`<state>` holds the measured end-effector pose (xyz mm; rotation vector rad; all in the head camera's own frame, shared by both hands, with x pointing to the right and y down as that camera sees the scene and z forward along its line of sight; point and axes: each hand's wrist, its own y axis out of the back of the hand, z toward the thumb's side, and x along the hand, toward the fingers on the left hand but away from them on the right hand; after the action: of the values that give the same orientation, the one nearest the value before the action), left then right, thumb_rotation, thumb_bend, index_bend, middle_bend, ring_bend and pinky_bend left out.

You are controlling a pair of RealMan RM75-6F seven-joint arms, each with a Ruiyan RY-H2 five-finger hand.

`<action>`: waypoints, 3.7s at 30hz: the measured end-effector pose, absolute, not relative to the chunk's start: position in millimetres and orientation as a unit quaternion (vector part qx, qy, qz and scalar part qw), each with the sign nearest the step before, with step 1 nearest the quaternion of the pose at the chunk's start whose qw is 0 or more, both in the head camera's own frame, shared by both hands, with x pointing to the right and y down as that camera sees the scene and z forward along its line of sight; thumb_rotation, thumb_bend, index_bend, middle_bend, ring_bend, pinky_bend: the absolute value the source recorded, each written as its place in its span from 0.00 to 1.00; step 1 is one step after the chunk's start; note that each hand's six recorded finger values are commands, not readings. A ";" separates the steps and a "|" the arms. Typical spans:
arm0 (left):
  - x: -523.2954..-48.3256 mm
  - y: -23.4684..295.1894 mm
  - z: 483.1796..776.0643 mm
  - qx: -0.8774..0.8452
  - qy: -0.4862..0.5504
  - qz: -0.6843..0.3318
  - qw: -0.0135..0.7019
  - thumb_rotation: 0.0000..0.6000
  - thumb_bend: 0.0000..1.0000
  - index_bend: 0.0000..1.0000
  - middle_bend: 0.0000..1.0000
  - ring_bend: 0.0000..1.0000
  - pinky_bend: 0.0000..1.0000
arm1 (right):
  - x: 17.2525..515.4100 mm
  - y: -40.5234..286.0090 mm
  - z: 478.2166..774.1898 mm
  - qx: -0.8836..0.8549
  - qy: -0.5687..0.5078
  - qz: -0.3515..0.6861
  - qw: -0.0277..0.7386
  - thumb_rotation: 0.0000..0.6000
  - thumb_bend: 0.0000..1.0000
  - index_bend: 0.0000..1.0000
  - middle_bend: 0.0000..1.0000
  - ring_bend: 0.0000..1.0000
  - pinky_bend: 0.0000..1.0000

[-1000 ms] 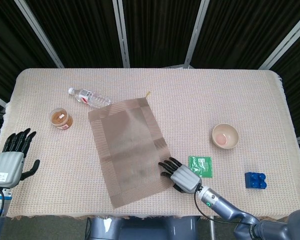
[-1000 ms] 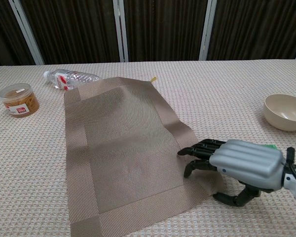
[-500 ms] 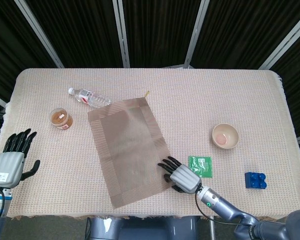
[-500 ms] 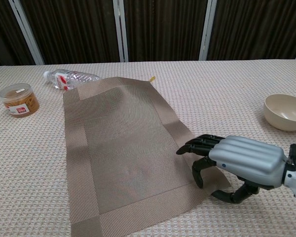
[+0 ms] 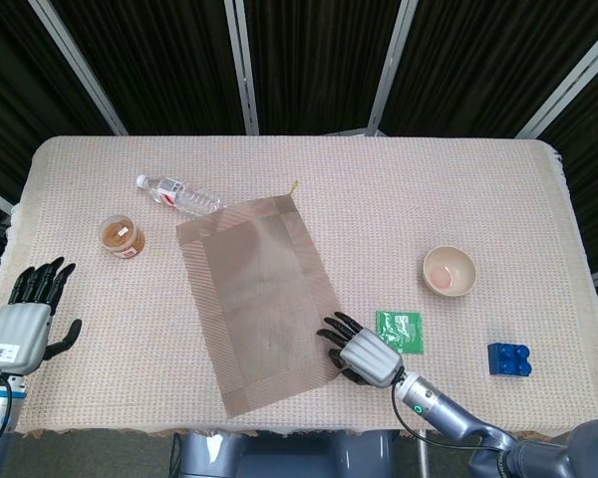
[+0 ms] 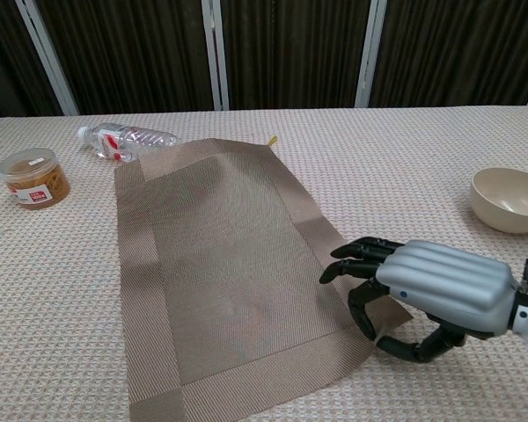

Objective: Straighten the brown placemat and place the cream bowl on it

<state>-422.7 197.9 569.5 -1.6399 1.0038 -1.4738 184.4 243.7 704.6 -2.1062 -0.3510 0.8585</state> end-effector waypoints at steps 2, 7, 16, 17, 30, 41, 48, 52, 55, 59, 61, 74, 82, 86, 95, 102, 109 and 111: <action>-422.8 197.9 569.8 -0.634 0.388 -0.570 0.351 1.00 0.41 0.00 0.00 0.00 0.00 | 185.7 244.1 703.0 -0.836 -0.141 0.338 0.409 1.00 0.37 0.65 0.14 0.00 0.00; -423.1 197.9 569.8 -0.633 0.388 -0.570 0.351 1.00 0.41 0.00 0.00 0.00 0.00 | 193.1 247.0 694.8 -0.834 -0.136 0.326 0.423 1.00 0.37 0.66 0.15 0.00 0.00; -421.5 198.8 569.6 -0.637 0.387 -0.568 0.350 1.00 0.41 0.00 0.00 0.00 0.00 | 237.4 237.2 665.5 -0.782 -0.101 0.316 0.527 1.00 0.37 0.67 0.17 0.00 0.00; -421.3 198.8 569.6 -0.638 0.386 -0.567 0.350 1.00 0.41 0.00 0.00 0.00 0.00 | 245.3 233.0 661.0 -0.768 -0.092 0.318 0.549 1.00 0.37 0.67 0.17 0.00 0.00; -423.6 197.3 570.6 -0.636 0.387 -0.570 0.347 1.00 0.41 0.00 0.00 0.00 0.00 | 301.8 150.0 638.3 -0.611 -0.016 0.360 0.704 1.00 0.37 0.67 0.18 0.00 0.00; -430.2 195.0 575.1 -0.628 0.389 -0.581 0.342 1.00 0.41 0.00 0.00 0.00 0.00 | 297.1 91.1 647.8 -0.508 0.054 0.351 0.785 1.00 0.37 0.67 0.19 0.00 0.00; -429.7 195.3 578.4 -0.628 0.385 -0.584 0.342 1.00 0.41 0.00 0.00 0.00 0.00 | 292.0 68.3 655.2 -0.452 0.078 0.344 0.819 1.00 0.30 0.07 0.01 0.00 0.00; -428.1 196.1 579.8 -0.629 0.381 -0.584 0.344 1.00 0.41 0.00 0.00 0.00 0.00 | 296.4 57.3 652.4 -0.414 0.060 0.361 0.834 1.00 0.13 0.00 0.00 0.00 0.00; -425.9 196.2 581.3 -0.631 0.375 -0.583 0.348 1.00 0.41 0.00 0.00 0.00 0.00 | 303.8 53.0 644.2 -0.404 0.011 0.389 0.828 1.00 0.11 0.00 0.00 0.00 0.00; -421.0 195.6 583.1 -0.637 0.366 -0.577 0.358 1.00 0.41 0.00 0.00 0.00 0.00 | 316.2 60.2 627.5 -0.437 -0.082 0.420 0.791 1.00 0.10 0.00 0.00 0.00 0.00; -416.6 195.2 583.8 -0.642 0.360 -0.570 0.365 1.00 0.41 0.00 0.00 0.00 0.00 | 322.2 66.8 620.4 -0.457 -0.121 0.432 0.768 1.00 0.10 0.00 0.00 0.00 0.00; -363.3 177.8 603.7 -0.690 0.277 -0.479 0.465 1.00 0.42 0.01 0.00 0.00 0.00 | 387.3 141.7 562.2 -0.576 -0.364 0.511 0.524 1.00 0.06 0.00 0.00 0.00 0.00; -321.9 156.8 637.4 -0.722 0.224 -0.429 0.495 1.00 0.42 0.21 0.00 0.00 0.00 | 405.0 182.2 546.5 -0.617 -0.453 0.514 0.387 1.00 0.05 0.00 0.00 0.00 0.00; -299.1 149.3 661.0 -0.733 0.199 -0.417 0.499 1.00 0.42 0.24 0.00 0.00 0.00 | 405.1 196.8 543.9 -0.622 -0.476 0.511 0.355 1.00 0.05 0.00 0.00 0.00 0.00; -268.8 139.0 699.6 -0.745 0.170 -0.421 0.489 1.00 0.41 0.25 0.00 0.00 0.00 | 406.8 204.0 551.9 -0.615 -0.481 0.518 0.349 1.00 0.05 0.00 0.00 0.00 0.00; -264.5 140.8 725.2 -0.755 0.158 -0.433 0.467 1.00 0.34 0.25 0.00 0.00 0.00 | 413.6 200.2 556.9 -0.611 -0.488 0.522 0.341 1.00 0.05 0.00 0.00 0.00 0.00; -261.4 144.7 740.2 -0.764 0.155 -0.432 0.454 1.00 0.24 0.26 0.00 0.00 0.00 | 414.1 198.7 558.0 -0.610 -0.491 0.521 0.340 1.00 0.05 0.00 0.00 0.00 0.00; -259.6 145.4 742.8 -0.766 0.156 -0.429 0.452 1.00 0.24 0.28 0.00 0.00 0.00 | 414.2 198.6 557.5 -0.610 -0.492 0.520 0.340 1.00 0.05 0.00 0.00 0.00 0.00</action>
<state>-259.6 145.4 742.8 -1.8928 0.3845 -1.0610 414.2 198.6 557.5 -1.5866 -1.2801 1.3532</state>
